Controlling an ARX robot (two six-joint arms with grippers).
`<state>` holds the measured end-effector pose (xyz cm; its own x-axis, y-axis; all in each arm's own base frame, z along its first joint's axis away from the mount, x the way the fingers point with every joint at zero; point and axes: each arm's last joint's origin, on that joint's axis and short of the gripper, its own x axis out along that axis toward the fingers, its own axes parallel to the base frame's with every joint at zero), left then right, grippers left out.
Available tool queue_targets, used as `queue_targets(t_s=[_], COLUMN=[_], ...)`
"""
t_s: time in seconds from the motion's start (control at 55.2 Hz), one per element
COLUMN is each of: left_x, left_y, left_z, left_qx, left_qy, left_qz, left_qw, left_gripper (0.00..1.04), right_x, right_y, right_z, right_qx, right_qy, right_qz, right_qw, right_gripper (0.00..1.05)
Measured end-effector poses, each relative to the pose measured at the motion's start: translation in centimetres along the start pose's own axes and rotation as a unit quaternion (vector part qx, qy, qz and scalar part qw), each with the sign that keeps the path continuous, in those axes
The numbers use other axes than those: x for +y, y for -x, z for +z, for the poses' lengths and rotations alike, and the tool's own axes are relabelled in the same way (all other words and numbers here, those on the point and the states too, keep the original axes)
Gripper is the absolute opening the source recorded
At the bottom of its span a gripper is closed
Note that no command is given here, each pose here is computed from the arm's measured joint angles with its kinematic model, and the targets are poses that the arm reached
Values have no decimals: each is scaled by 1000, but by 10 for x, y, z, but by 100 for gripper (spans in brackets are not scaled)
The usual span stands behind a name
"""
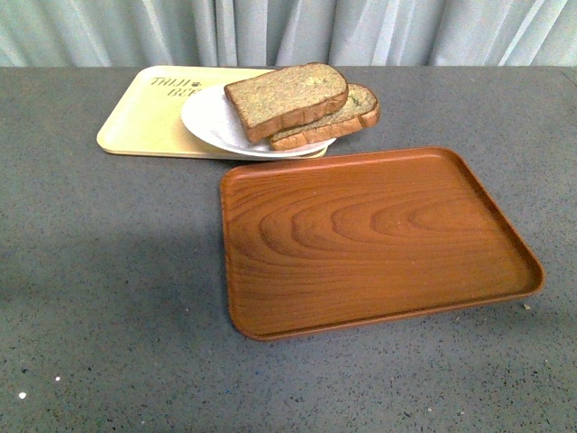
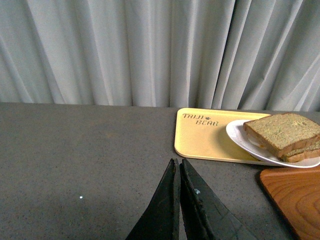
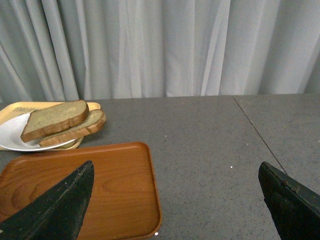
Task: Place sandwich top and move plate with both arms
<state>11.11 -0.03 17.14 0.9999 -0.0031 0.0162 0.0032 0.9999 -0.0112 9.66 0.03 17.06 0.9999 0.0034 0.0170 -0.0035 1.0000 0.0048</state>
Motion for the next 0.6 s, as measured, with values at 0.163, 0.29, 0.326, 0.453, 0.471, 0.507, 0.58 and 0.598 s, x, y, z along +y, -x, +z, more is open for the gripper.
queue_targets(t_s=[0.163,0.29,0.326,0.453,0.471,0.507,0.58,0.598], left_x=[0,0,0,0,0,0,0,0], left_y=[3,12,13,13,13,13,13,13], left_z=[0,-5,-4,-4,-4,-4,-4,-4], left_qx=[0,15,8,9,9,9,9,9], left_qy=[0,0,0,0,0,0,0,0], left_qz=[0,0,0,1,1,0,1,1], left_qw=[1000,1000,1000,1000,1000,1000,1000,1000], left_gripper=[2,2,2,2,2,2,2,2], right_x=[0,0,0,0,0,0,0,0], right_y=[0,0,0,0,0,0,0,0], right_z=[0,0,0,0,0,0,0,0], right_qx=[0,0,0,0,0,0,0,0], right_qy=[0,0,0,0,0,0,0,0], right_qz=[0,0,0,0,0,0,0,0], right_qw=[1000,1000,1000,1000,1000,1000,1000,1000], right_gripper=[96,96,96,96,96,96,96,96])
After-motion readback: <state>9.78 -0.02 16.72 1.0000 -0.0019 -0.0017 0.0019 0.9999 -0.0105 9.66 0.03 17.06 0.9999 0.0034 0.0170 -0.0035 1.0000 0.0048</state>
